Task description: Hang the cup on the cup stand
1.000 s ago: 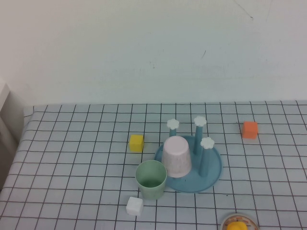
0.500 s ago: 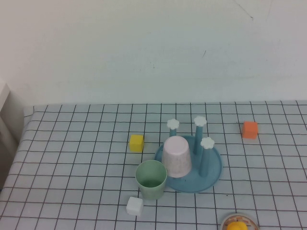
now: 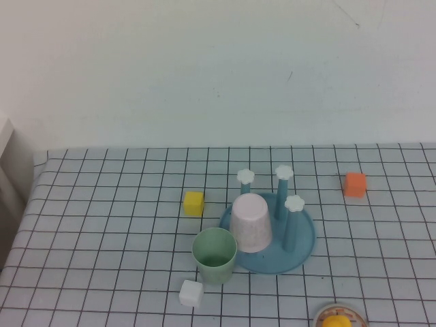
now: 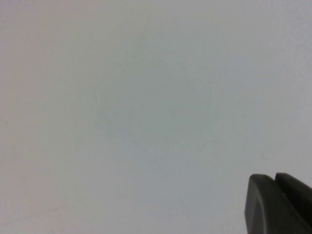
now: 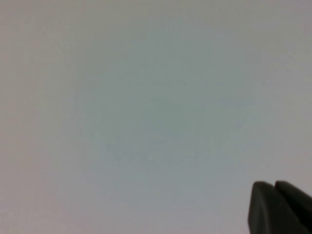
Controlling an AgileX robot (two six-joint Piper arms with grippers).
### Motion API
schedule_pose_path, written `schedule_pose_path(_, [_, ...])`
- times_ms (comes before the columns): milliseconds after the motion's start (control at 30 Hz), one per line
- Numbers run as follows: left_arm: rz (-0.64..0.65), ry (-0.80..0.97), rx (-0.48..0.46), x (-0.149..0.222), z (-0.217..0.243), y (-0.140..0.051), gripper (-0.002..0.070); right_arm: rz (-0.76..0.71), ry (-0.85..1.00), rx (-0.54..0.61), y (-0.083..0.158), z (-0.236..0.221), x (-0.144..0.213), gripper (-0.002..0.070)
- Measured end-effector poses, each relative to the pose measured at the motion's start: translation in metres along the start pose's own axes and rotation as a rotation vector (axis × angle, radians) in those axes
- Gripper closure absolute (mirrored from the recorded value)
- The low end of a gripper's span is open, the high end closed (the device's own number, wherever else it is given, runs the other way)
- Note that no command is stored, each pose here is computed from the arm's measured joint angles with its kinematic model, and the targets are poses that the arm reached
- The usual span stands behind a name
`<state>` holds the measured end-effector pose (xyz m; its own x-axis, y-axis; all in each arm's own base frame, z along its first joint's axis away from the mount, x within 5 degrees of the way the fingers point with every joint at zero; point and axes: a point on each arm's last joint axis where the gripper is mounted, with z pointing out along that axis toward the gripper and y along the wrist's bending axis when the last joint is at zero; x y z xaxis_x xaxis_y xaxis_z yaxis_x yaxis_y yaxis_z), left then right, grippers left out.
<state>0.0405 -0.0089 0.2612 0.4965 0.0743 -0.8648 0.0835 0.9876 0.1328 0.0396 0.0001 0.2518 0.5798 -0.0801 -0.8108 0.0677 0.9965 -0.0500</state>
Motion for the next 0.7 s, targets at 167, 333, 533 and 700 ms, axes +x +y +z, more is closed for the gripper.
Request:
schedule_pose_path(167, [0.053,0.099,-0.030,-0.058,0.021,0.012,0.0676,-0.044,0.204,0.002,-0.003,0.014,-0.023,0.0678])
schedule_pose_path(333, [0.046,0.292,-0.034,-0.067,0.052,0.018,0.0676,-0.166,0.364,0.007,-0.007,0.028,-0.047,0.0678])
schedule_pose_path(533, [-0.107,0.716,-0.019,-0.025,0.093,0.015,0.0676,-0.238,0.721,0.008,-0.013,0.044,-0.024,0.0678])
schedule_pose_path(700, [-0.332,0.995,-0.025,0.025,0.117,0.003,0.0676,-0.284,1.077,-0.064,-0.013,0.048,0.015,0.0678])
